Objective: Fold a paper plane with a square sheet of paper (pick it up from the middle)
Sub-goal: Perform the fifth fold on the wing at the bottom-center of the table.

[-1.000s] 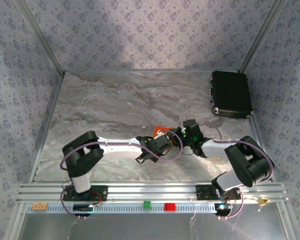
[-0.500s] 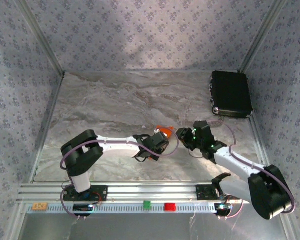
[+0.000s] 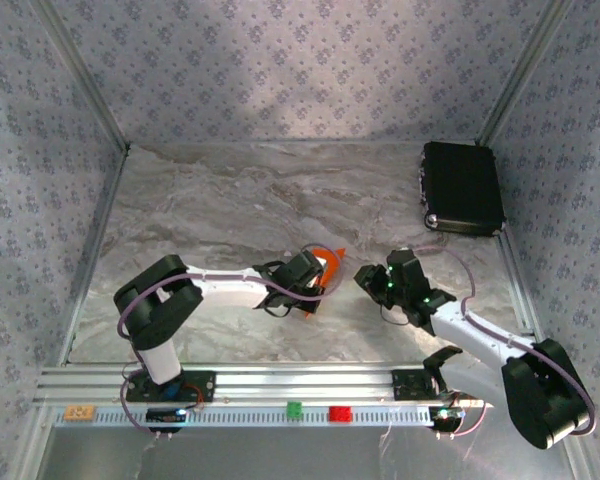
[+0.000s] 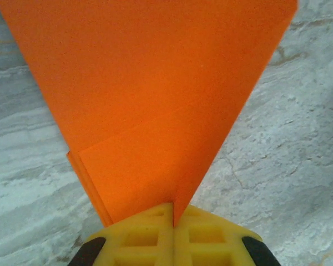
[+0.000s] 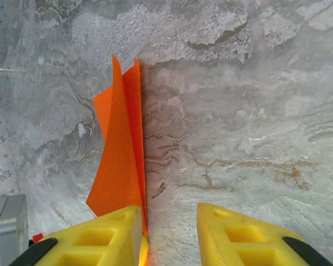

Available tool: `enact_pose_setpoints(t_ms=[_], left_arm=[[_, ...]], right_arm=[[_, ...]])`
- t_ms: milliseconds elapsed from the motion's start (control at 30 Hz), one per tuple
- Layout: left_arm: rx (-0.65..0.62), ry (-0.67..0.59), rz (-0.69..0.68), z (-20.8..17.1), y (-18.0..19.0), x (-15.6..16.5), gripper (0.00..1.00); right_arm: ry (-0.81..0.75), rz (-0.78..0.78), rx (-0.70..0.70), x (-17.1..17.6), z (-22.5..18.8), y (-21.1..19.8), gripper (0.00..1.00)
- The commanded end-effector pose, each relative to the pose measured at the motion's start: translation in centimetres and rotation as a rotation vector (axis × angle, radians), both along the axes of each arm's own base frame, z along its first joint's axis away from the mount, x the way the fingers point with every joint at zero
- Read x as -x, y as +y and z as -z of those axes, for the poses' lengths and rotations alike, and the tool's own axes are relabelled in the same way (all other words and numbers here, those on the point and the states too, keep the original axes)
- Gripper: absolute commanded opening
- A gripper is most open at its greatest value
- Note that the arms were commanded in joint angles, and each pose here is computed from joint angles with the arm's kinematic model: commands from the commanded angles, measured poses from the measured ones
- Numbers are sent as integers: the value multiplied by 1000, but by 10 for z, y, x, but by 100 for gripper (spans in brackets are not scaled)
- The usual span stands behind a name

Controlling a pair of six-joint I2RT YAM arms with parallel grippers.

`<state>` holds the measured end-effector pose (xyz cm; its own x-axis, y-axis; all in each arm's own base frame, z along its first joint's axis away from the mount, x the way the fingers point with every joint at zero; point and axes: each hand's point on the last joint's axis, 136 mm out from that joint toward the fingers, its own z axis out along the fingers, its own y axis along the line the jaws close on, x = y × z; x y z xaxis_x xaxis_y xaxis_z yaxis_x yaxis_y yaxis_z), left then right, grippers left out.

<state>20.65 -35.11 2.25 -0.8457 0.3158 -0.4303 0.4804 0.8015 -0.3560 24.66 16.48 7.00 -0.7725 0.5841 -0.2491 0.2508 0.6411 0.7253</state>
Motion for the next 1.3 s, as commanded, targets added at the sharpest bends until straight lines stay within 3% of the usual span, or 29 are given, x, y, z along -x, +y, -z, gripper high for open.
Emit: enact_pose_setpoints(t_ms=[0,300,467,767,1267], left_arm=[[91,103,39,4,-4,16,0],[310,231,29,5,-3,16,0],[345,253,54,5,-1,20,0],[411,419,27,18,-1,21,0],[409,484,-6,29,7,21,0]], right_arm=[[-110,-44,90,-3,-5,0,30],[-160,-175,76,-1,-11,25,21],[-183,-246,42,-2,-17,41,21],[-204,-440,-41,-1,-25,87,17],[-121,-458,-91,-23,0,97,14]])
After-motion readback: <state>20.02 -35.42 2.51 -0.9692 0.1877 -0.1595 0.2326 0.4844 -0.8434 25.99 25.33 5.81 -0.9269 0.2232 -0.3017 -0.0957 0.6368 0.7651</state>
